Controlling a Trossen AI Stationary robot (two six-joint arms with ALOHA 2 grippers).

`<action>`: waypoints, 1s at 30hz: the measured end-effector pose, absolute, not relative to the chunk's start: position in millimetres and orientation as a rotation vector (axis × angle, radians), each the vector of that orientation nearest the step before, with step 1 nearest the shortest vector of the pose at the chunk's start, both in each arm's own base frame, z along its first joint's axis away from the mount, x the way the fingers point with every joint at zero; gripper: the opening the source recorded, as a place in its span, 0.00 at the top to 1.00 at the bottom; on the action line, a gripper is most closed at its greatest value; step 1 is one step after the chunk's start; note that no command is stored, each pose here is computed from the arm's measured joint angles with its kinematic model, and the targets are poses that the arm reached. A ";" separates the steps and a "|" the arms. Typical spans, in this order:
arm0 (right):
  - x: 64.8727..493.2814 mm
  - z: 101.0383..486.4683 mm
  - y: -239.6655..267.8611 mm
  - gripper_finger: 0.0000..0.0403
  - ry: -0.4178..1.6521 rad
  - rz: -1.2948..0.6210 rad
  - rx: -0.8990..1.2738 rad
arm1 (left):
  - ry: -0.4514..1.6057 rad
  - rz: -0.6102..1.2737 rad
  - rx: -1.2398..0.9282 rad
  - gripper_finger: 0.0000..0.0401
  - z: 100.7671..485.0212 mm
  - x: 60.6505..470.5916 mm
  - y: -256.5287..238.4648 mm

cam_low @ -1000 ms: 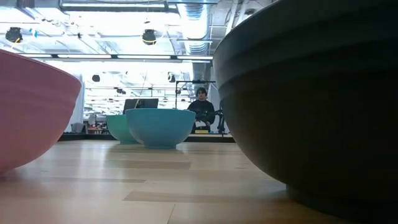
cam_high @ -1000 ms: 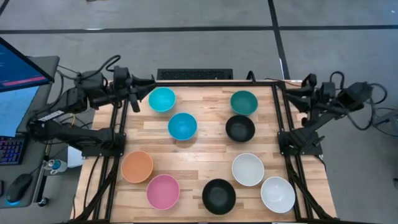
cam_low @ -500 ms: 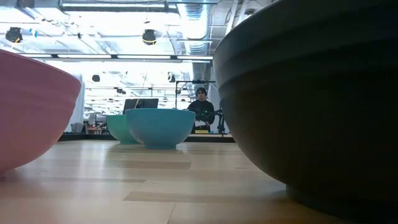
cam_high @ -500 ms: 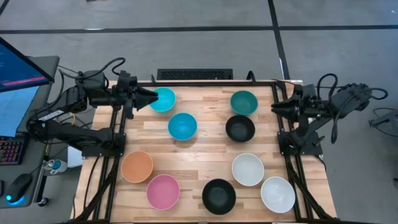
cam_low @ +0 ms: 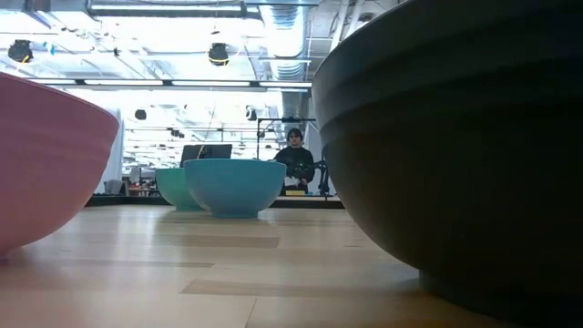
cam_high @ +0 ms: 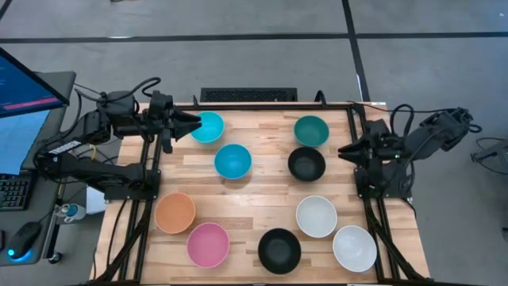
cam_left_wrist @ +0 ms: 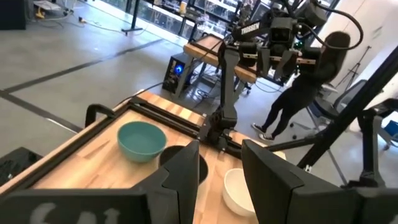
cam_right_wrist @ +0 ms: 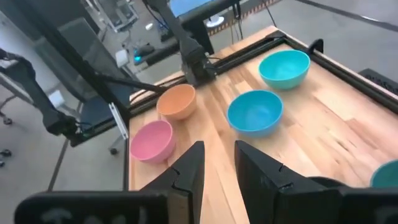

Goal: Nest bowls inside each other
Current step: Stack the top black bowl on top of the blue bowl

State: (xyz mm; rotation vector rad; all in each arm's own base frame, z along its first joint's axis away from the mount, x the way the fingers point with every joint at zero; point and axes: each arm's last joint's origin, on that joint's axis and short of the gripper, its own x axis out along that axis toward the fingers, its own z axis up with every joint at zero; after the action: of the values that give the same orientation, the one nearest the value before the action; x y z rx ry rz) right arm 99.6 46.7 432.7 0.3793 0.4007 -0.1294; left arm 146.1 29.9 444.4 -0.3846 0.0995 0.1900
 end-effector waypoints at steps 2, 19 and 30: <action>101.9 430.7 48.2 0.72 0.420 -0.134 0.354 | 0.100 0.191 -0.378 0.72 444.3 146.1 30.0; 158.2 398.5 67.4 0.72 0.652 -0.284 0.165 | 0.099 0.195 -0.376 0.72 444.4 146.2 30.2; 208.9 339.5 37.8 0.72 1.182 -0.477 0.055 | 0.095 0.198 -0.425 0.72 444.2 146.3 30.2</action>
State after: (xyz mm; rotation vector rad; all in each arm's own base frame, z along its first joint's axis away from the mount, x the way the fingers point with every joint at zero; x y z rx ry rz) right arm 208.9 37.8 339.5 0.0548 1.1821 -0.4770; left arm 146.3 30.2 444.2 -0.4248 0.0954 0.1982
